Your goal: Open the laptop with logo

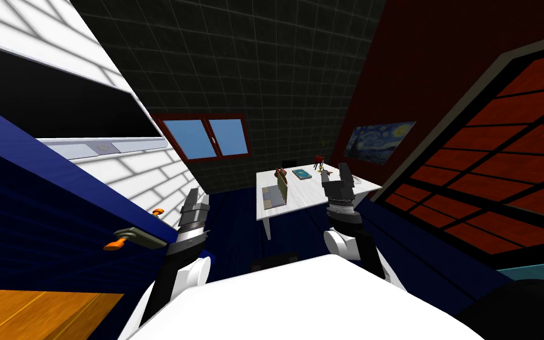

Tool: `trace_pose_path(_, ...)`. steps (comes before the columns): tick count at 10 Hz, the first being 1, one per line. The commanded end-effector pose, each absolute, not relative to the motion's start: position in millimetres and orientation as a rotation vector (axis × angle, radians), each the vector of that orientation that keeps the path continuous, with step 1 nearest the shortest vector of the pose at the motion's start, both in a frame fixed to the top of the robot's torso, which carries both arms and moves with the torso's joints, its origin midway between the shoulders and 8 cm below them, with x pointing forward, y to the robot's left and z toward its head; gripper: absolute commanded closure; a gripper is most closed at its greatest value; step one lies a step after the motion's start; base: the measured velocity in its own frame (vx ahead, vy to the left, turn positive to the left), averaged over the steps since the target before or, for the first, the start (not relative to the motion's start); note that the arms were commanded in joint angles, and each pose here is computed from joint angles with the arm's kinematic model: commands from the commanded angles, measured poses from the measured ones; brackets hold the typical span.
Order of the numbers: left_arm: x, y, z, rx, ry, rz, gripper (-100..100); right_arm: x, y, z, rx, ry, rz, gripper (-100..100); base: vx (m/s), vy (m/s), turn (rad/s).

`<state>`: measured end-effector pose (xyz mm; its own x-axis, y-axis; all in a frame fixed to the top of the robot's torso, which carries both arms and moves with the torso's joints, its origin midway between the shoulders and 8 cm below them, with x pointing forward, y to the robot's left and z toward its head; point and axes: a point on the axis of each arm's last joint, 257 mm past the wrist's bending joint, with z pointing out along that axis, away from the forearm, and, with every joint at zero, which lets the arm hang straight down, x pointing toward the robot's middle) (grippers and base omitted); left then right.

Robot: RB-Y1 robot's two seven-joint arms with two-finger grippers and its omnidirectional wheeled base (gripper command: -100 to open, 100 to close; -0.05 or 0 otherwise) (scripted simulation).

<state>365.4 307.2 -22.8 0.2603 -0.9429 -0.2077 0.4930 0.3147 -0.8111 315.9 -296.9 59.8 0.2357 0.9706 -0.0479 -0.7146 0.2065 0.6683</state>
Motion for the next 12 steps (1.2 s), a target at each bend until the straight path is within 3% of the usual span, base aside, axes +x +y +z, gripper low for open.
trace_pose_path(1,365.4,307.2,-22.8,-0.696,0.785,-1.086,0,315.9,-296.9,59.8,0.588,0.524,1.251,0,0.000,0.000,0.000)
trace_pose_path(9,365.4,307.2,-22.6,-0.695,0.785,-1.086,0,315.8,-296.9,60.0,0.587,0.524,1.251,0,0.000,0.000,0.000)
trace_pose_path(10,367.8,307.2,-23.9,-0.676,0.818,-1.070,-100,315.8,-296.9,60.0,0.587,0.524,1.251,0,0.010,-0.042,-0.018)
trace_pose_path(12,372.0,310.6,-26.7,-0.664,0.860,-1.035,-100,316.0,-296.9,59.7,0.588,0.524,1.251,0,0.031,-0.121,-0.034)
